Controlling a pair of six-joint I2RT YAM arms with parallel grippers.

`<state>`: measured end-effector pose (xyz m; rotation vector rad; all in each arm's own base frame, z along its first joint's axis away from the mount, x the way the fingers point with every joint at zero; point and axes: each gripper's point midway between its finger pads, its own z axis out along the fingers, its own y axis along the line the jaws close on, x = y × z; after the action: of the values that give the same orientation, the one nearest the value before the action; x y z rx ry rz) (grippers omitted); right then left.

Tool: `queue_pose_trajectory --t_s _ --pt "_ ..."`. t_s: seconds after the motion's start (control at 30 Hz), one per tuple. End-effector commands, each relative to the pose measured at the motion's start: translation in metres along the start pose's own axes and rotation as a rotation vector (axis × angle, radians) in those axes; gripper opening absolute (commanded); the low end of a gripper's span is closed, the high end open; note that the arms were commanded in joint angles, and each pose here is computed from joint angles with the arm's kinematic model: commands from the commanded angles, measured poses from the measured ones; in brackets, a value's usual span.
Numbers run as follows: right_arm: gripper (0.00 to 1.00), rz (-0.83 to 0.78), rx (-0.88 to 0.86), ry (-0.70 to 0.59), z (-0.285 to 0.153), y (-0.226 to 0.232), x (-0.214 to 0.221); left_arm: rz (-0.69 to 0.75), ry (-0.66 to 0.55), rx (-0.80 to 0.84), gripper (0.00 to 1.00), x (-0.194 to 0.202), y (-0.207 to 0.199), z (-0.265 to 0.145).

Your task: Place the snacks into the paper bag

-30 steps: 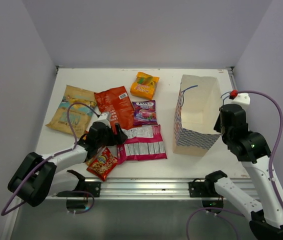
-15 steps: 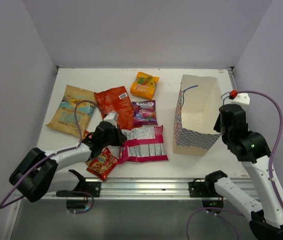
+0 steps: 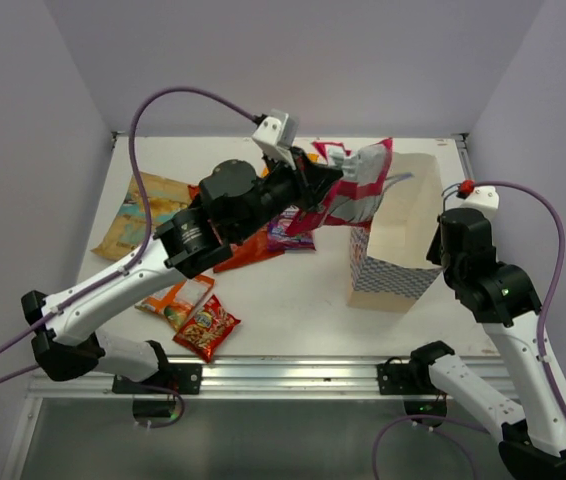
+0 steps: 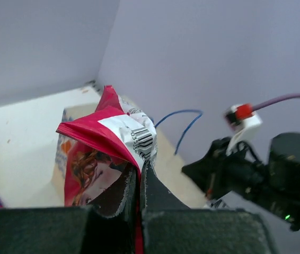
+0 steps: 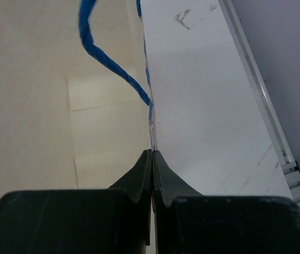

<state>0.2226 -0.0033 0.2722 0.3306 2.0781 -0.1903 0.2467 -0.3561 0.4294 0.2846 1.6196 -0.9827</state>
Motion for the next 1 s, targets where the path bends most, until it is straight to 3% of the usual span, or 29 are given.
queue_pose_trajectory --t_s 0.0,0.23,0.4,0.7,0.97 --pt "0.00 0.006 -0.024 -0.014 0.000 0.005 -0.002 0.087 -0.042 0.014 0.00 -0.028 -0.041 0.024" --pt "0.00 0.005 -0.036 -0.020 0.000 0.005 -0.002 0.168 -0.163 0.033 0.00 -0.075 -0.109 0.043" --pt "0.00 0.000 -0.043 -0.018 0.000 0.007 -0.001 0.151 -0.248 0.085 0.00 -0.099 -0.145 0.042" --pt "0.00 -0.002 -0.046 -0.017 0.000 0.007 -0.001 0.165 -0.392 0.109 0.00 -0.137 -0.174 0.015" --pt "0.00 0.000 -0.046 -0.020 0.000 0.007 -0.001 0.201 -0.340 0.057 0.00 -0.109 -0.166 0.025"
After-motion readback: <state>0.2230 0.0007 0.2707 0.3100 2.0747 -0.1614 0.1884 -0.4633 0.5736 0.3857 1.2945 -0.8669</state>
